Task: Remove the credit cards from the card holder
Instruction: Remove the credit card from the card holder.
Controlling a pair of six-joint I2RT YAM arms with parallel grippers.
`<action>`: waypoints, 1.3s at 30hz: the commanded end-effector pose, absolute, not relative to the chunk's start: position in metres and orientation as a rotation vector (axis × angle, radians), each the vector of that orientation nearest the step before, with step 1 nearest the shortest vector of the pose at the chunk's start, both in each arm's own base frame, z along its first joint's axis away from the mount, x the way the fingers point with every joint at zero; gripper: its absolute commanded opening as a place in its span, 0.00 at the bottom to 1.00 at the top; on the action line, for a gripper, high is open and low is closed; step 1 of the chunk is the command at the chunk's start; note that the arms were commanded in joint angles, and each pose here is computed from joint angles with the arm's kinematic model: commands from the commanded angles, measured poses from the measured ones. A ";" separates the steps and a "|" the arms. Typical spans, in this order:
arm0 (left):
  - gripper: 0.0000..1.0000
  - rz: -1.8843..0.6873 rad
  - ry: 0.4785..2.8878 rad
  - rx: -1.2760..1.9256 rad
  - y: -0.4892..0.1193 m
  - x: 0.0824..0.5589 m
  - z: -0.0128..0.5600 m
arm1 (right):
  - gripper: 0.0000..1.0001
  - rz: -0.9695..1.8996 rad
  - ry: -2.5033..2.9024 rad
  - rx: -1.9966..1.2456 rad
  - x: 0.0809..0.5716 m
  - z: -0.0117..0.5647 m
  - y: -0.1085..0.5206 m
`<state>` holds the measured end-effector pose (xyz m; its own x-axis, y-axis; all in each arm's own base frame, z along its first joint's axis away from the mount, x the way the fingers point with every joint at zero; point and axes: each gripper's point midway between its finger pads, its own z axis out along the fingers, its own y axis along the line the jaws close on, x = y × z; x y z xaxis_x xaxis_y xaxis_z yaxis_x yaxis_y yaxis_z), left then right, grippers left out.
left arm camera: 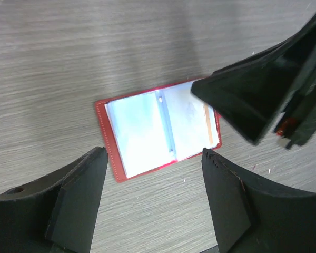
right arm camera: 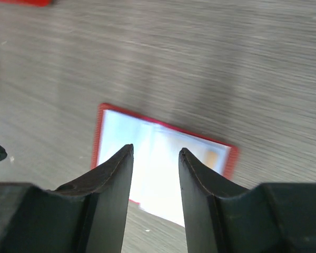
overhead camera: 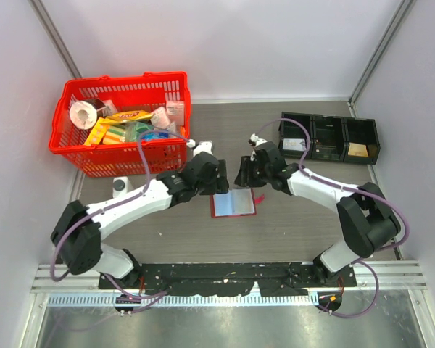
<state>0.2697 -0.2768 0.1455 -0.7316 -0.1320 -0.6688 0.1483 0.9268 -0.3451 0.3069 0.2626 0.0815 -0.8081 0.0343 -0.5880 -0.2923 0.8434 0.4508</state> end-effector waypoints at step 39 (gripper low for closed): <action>0.46 -0.370 2.704 0.144 -0.328 0.278 0.017 | 0.44 0.572 2.622 -0.158 0.295 0.032 0.224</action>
<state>0.2814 -0.3316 0.0313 -0.8972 0.0414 -0.4396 0.1680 0.9528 -0.2530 0.2927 0.2255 0.0317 -0.8923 -0.0308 -0.4504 -0.2195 0.9014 0.3732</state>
